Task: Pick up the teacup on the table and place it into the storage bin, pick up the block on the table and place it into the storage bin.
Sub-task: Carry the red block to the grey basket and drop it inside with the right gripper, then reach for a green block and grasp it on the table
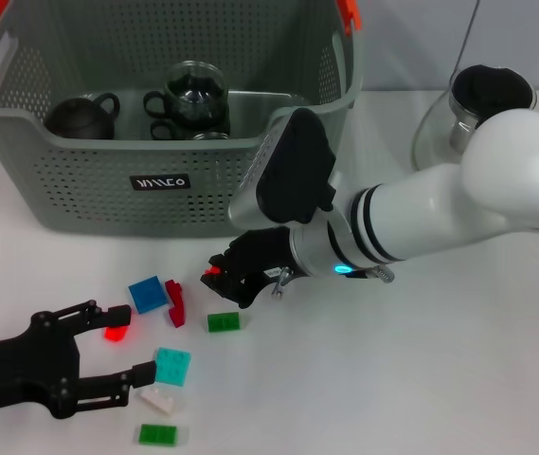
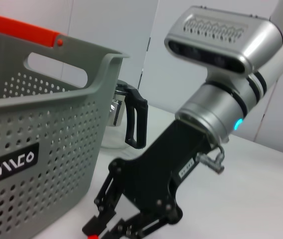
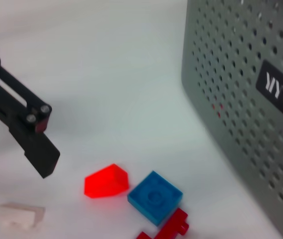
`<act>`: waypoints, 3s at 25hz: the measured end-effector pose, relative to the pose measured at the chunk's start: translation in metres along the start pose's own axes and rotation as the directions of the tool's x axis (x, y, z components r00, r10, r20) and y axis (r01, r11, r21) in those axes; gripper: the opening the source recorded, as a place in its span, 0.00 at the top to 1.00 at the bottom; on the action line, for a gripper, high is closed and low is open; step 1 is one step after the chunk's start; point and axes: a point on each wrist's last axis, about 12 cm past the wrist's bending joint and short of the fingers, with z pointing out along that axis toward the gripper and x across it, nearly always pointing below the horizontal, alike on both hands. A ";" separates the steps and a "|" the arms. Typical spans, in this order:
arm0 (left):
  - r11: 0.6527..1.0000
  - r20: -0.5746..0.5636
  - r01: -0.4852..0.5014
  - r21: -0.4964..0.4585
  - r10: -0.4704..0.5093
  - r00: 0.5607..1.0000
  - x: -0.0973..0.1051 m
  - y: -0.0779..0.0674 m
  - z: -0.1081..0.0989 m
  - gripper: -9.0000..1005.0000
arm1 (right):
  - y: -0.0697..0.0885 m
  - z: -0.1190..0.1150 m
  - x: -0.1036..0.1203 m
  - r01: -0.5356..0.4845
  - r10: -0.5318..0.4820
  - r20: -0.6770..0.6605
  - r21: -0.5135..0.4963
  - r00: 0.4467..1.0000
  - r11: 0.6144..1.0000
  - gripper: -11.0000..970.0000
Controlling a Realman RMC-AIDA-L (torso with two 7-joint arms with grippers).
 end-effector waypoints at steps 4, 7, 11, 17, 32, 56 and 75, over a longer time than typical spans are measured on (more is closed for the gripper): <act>1.000 0.009 0.018 -0.025 -0.017 1.000 0.005 -0.003 -0.007 0.16 | -0.003 -0.010 -0.007 -0.012 0.014 0.032 -0.067 0.999 0.998 0.78; 0.998 0.023 0.034 -0.048 -0.033 0.999 0.010 -0.006 -0.014 0.16 | -0.007 -0.023 -0.014 -0.028 0.037 0.076 -0.120 0.996 0.992 0.78; 0.996 0.037 0.057 -0.069 -0.054 0.998 0.015 -0.010 -0.021 0.16 | -0.012 -0.044 -0.028 -0.023 0.045 0.140 -0.157 0.989 0.987 0.78; 0.996 0.043 0.059 -0.062 -0.057 0.997 0.015 -0.012 -0.021 0.16 | -0.028 -0.111 -0.079 -0.022 0.101 0.339 -0.229 0.935 0.973 0.78; 0.999 0.047 0.038 -0.026 -0.036 0.998 0.007 -0.008 -0.014 0.16 | -0.102 -0.146 -0.148 -0.175 0.110 0.385 0.140 0.916 0.975 0.77; 1.000 0.046 0.015 -0.020 -0.014 0.999 0.006 -0.007 -0.013 0.16 | -0.027 -0.142 -0.032 0.144 -0.132 0.060 -0.273 0.989 0.951 0.05; 1.000 0.050 0.015 -0.016 -0.014 0.999 0.004 -0.005 -0.007 0.16 | 0.009 -0.014 -0.004 0.187 -0.203 -0.099 -0.156 0.974 0.970 0.10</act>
